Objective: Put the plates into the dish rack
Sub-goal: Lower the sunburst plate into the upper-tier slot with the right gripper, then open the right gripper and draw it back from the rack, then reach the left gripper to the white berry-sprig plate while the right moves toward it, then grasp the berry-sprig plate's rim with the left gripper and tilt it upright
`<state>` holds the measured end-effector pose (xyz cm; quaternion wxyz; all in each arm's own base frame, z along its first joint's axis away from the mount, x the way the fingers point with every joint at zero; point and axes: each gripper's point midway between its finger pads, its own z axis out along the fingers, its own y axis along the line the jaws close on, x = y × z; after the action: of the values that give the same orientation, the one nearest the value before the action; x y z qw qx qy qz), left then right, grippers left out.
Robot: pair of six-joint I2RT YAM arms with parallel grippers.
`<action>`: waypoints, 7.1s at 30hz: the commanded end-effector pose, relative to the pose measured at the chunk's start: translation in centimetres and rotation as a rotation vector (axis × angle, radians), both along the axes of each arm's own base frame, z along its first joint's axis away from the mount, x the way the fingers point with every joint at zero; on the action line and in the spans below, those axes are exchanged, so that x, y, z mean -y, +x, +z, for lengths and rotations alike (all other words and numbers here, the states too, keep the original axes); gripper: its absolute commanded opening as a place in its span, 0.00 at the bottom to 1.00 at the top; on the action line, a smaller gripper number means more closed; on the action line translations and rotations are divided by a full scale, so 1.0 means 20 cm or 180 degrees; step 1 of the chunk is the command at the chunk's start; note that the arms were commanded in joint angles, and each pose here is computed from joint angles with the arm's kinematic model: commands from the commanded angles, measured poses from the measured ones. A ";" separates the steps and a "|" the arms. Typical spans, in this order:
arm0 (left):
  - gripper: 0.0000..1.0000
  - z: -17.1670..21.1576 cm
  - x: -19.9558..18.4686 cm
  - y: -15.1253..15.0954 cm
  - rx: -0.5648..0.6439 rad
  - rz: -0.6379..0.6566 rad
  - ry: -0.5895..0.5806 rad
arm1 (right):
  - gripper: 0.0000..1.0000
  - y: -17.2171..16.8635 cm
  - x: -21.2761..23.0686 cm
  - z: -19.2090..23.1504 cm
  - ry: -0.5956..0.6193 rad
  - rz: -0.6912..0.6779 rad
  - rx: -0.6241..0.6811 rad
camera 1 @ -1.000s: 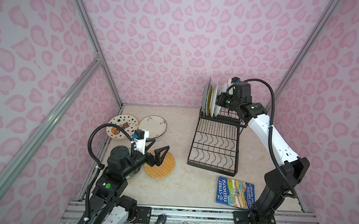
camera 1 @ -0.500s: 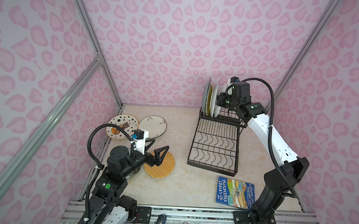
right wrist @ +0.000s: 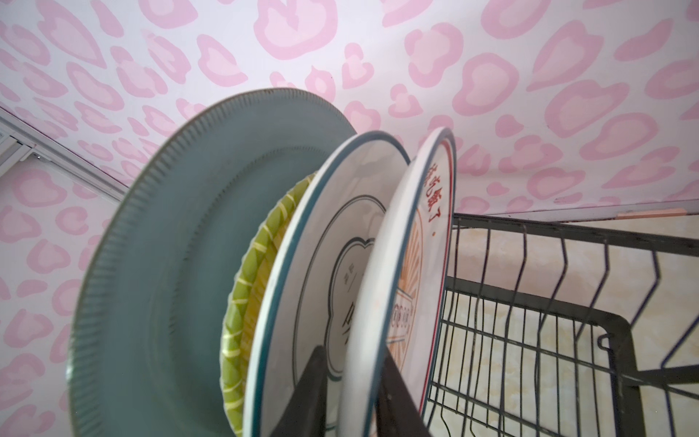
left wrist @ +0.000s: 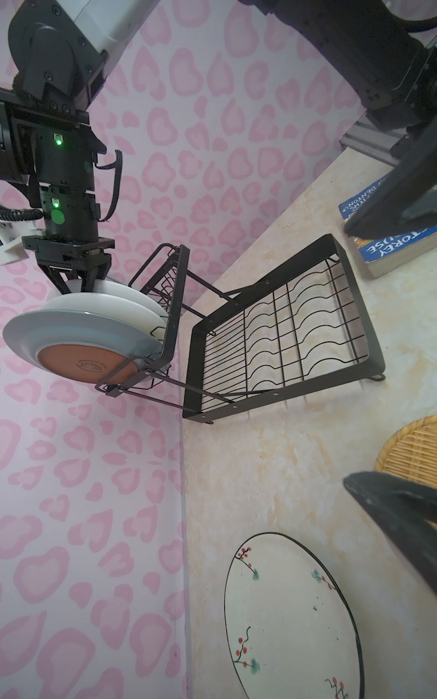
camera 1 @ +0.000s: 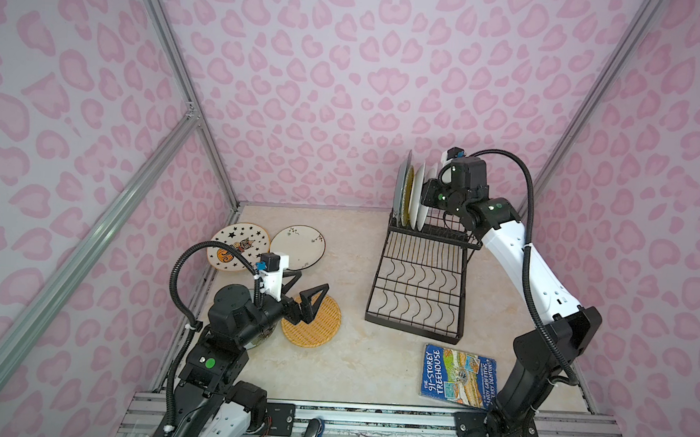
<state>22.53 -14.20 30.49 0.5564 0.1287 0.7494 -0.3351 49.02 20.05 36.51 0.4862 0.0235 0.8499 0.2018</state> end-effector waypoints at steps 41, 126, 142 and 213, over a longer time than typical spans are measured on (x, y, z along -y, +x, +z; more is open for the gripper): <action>0.97 0.04 -0.01 0.00 0.0077 -0.0009 -0.0002 | 0.37 -0.11 0.04 0.19 0.0206 0.0073 0.0262; 0.76 -1.22 -0.71 1.06 -0.2832 0.2158 -0.1124 | 0.97 -1.26 -0.63 -0.97 0.0245 0.2170 0.1083; 0.68 -1.35 -0.75 1.16 -0.2870 0.2125 -0.1405 | 0.99 -1.28 -0.69 -1.01 0.0470 0.2343 0.0972; 0.04 -0.39 -0.53 0.45 -0.2190 0.1734 -0.1361 | 0.99 -1.22 -0.78 -0.88 -0.1485 0.2151 0.2452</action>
<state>30.92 -2.80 20.14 0.3274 -0.3376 0.8243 -0.3153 23.05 35.60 17.48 0.6209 -0.4188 0.6247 0.2212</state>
